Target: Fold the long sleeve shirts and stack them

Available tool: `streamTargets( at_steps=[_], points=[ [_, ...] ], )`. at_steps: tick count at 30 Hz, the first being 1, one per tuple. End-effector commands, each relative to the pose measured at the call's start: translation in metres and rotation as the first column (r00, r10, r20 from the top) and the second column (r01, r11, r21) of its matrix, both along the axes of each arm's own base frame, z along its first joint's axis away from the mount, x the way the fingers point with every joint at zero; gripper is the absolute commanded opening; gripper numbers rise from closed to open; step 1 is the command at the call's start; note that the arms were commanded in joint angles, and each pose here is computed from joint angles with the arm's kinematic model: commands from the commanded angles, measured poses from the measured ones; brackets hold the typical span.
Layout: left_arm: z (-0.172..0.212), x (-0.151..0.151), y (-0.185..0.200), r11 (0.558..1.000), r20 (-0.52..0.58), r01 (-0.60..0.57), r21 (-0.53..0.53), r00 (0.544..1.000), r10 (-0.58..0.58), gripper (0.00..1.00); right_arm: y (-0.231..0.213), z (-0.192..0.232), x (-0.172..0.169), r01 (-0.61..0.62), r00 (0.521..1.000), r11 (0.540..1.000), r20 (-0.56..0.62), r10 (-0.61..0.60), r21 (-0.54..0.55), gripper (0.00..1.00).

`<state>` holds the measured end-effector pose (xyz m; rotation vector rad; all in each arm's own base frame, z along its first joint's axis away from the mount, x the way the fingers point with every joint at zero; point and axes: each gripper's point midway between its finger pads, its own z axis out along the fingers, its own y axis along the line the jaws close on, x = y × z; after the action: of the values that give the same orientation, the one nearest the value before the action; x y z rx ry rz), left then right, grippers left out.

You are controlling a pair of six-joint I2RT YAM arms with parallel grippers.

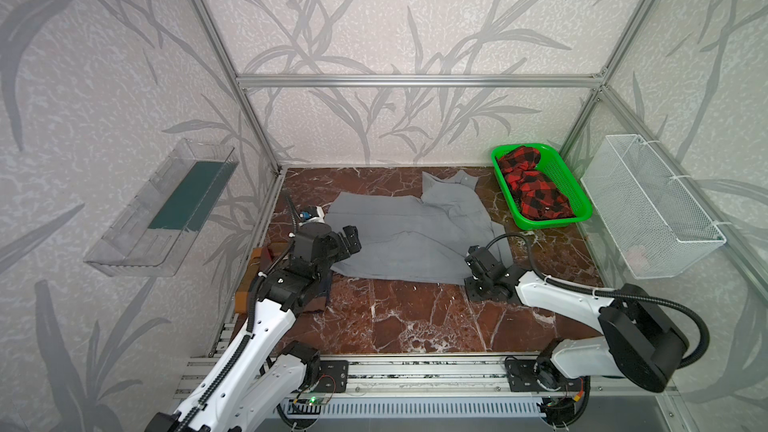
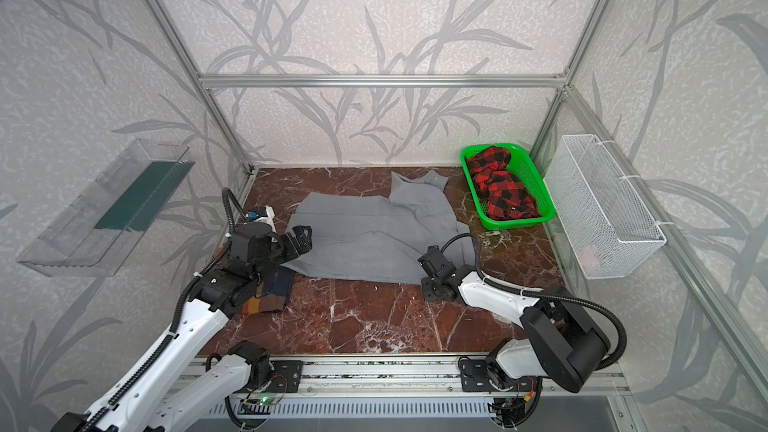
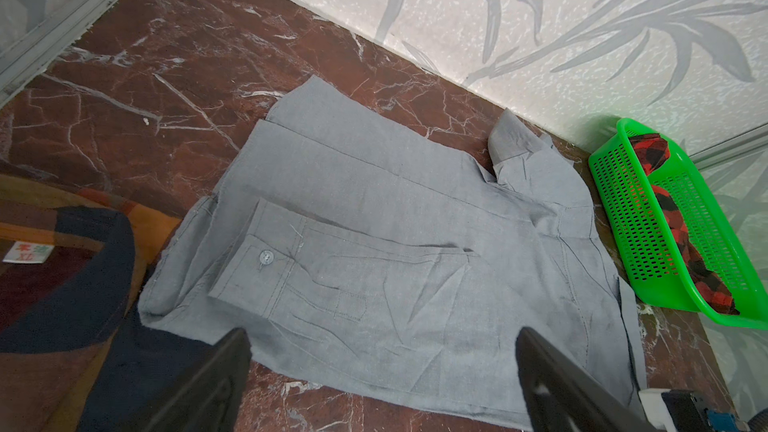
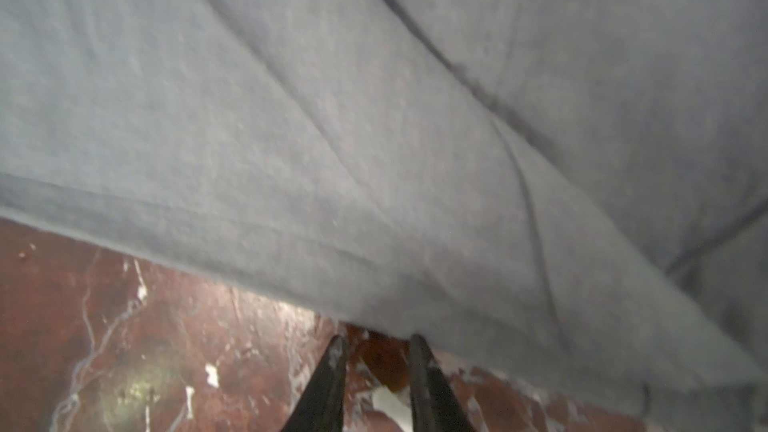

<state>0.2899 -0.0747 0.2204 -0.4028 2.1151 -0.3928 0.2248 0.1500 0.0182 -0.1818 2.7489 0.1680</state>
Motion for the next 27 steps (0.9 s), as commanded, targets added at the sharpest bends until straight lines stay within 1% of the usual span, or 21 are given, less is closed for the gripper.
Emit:
streamTargets(
  at_steps=[1,4,6,10,12,14,18,21,27],
  points=[
    [-0.017,-0.002,0.0,0.999,-0.035,-0.039,-0.016,0.999,0.039,0.99,-0.01,0.012,-0.005,0.028,1.0,1.0,0.014,-0.028,-0.003,0.29],
    [-0.037,0.007,-0.006,0.999,-0.095,-0.035,-0.001,0.995,0.035,0.99,0.0,0.042,0.01,0.016,0.996,0.999,0.092,-0.02,0.044,0.28],
    [-0.051,0.016,-0.01,0.999,-0.145,-0.037,0.022,0.989,0.04,0.99,0.007,0.058,0.024,0.016,0.991,0.998,0.131,-0.023,0.054,0.28],
    [-0.072,0.035,-0.013,0.996,-0.22,-0.054,0.071,0.973,0.068,0.99,0.024,0.071,0.054,0.022,0.989,0.998,0.144,-0.03,0.06,0.26],
    [-0.079,0.043,-0.014,0.994,-0.238,-0.062,0.093,0.968,0.083,0.99,0.033,0.069,0.068,0.034,0.991,0.997,0.13,-0.043,0.073,0.26],
    [-0.088,0.049,-0.013,0.991,-0.263,-0.071,0.117,0.96,0.1,0.99,0.037,0.064,0.082,0.055,0.992,0.997,0.111,-0.061,0.06,0.26],
    [-0.103,0.054,-0.012,0.984,-0.312,-0.066,0.166,0.943,0.116,0.99,0.043,0.051,0.097,0.086,0.995,0.995,0.038,-0.087,0.042,0.28],
    [-0.117,0.054,-0.013,0.983,-0.352,-0.064,0.171,0.928,0.122,0.99,0.036,0.035,0.098,0.139,0.99,0.99,0.002,-0.139,0.015,0.31],
    [-0.145,0.049,-0.022,0.989,-0.434,-0.056,0.137,0.894,0.11,0.99,0.013,0.014,0.085,0.226,0.973,0.973,-0.033,-0.227,-0.053,0.37]
  ],
)
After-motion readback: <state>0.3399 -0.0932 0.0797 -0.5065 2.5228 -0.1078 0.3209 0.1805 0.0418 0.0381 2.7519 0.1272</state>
